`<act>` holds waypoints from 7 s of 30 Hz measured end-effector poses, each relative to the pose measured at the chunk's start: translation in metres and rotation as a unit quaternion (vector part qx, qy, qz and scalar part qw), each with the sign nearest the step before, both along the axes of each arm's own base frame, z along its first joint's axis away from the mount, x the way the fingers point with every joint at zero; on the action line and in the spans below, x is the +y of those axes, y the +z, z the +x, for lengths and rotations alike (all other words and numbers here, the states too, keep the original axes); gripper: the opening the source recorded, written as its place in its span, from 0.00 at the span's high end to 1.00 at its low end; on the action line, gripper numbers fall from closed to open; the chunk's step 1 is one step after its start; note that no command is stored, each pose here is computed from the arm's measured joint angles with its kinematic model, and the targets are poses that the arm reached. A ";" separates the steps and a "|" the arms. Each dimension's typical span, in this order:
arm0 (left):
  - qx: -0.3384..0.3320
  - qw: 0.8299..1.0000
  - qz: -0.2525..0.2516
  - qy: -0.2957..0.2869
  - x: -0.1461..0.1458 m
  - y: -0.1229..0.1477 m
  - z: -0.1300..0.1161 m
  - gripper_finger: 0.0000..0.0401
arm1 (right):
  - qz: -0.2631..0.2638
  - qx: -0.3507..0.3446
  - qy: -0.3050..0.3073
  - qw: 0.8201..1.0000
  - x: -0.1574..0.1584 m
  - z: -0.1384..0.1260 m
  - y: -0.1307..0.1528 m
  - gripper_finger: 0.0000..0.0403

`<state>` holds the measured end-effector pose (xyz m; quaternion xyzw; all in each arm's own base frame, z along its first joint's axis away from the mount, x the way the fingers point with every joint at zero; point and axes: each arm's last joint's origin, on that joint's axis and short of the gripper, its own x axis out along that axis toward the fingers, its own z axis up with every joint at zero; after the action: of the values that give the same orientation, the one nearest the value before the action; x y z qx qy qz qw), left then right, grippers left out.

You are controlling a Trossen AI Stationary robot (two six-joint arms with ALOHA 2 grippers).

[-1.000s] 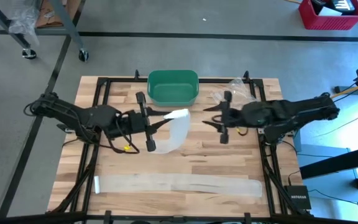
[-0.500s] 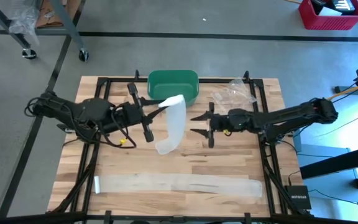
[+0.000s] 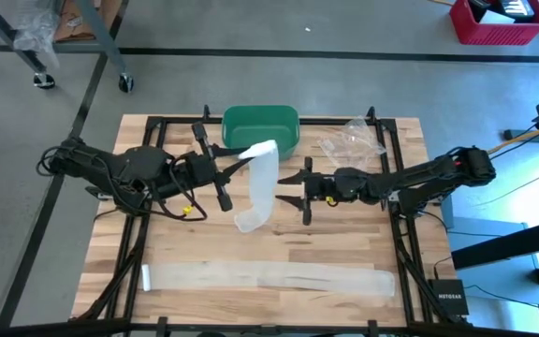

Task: Roll bandage
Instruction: Roll the top white bandage

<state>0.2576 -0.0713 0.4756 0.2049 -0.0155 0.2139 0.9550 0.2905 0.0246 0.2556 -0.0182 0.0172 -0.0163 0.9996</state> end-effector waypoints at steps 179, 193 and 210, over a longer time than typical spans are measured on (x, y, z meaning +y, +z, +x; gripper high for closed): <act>0.163 0.978 -0.094 -0.091 -0.010 -0.244 0.085 0.87 | 0.128 0.369 -0.045 0.919 -0.069 0.067 0.079 0.43; 0.164 0.978 -0.092 -0.091 -0.011 -0.244 0.084 0.87 | 0.155 0.349 -0.017 0.924 -0.066 0.056 0.096 0.43; 0.163 0.978 -0.093 -0.091 -0.011 -0.244 0.085 0.87 | 0.160 0.386 -0.007 0.908 -0.049 0.032 0.106 0.43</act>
<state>0.3421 -0.0822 0.2317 0.1453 0.1415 0.0903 0.9750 0.3230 -0.0246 0.3618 0.1376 0.4045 -0.0120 0.9040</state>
